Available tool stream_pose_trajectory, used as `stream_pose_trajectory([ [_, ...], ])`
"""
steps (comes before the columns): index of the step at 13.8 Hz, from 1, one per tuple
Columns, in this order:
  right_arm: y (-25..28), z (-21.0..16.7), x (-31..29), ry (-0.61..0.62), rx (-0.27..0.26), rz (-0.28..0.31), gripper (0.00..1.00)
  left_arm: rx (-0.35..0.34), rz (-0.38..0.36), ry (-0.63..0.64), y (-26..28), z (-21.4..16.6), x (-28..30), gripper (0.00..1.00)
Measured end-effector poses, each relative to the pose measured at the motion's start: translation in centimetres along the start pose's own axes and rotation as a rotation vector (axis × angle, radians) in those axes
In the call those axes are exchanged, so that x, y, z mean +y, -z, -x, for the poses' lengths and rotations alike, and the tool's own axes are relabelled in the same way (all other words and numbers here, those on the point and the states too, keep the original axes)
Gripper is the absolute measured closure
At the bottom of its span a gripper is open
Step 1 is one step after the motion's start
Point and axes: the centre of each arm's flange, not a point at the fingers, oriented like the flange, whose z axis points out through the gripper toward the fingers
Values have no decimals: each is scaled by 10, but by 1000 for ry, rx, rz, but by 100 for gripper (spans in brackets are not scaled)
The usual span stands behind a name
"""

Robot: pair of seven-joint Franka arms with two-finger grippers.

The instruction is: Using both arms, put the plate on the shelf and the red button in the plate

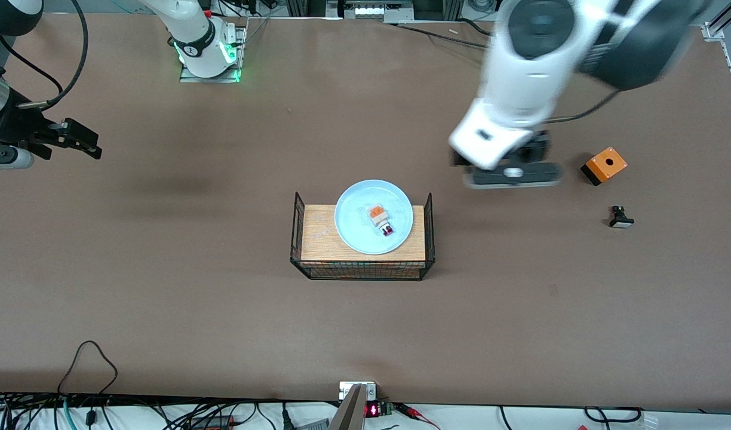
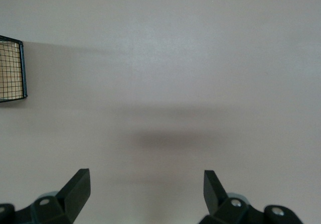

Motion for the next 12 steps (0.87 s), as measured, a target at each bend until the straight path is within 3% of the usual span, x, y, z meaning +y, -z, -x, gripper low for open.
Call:
stream_pose_trajectory([
  [3, 0, 0, 0, 0, 0, 1, 0, -57, 114, -62, -3, -38, -119, 0],
  [6, 0, 0, 0, 4, 0, 14, 0, -1, 121, -175, -14, -31, -218, 0],
  [9, 0, 0, -1, 6, 0, 15, 0, 2, 115, -188, -25, 11, -248, 0],
  [12, 0, 0, -1, 7, 0, 15, 0, 6, 112, -206, -29, 21, -238, 0],
])
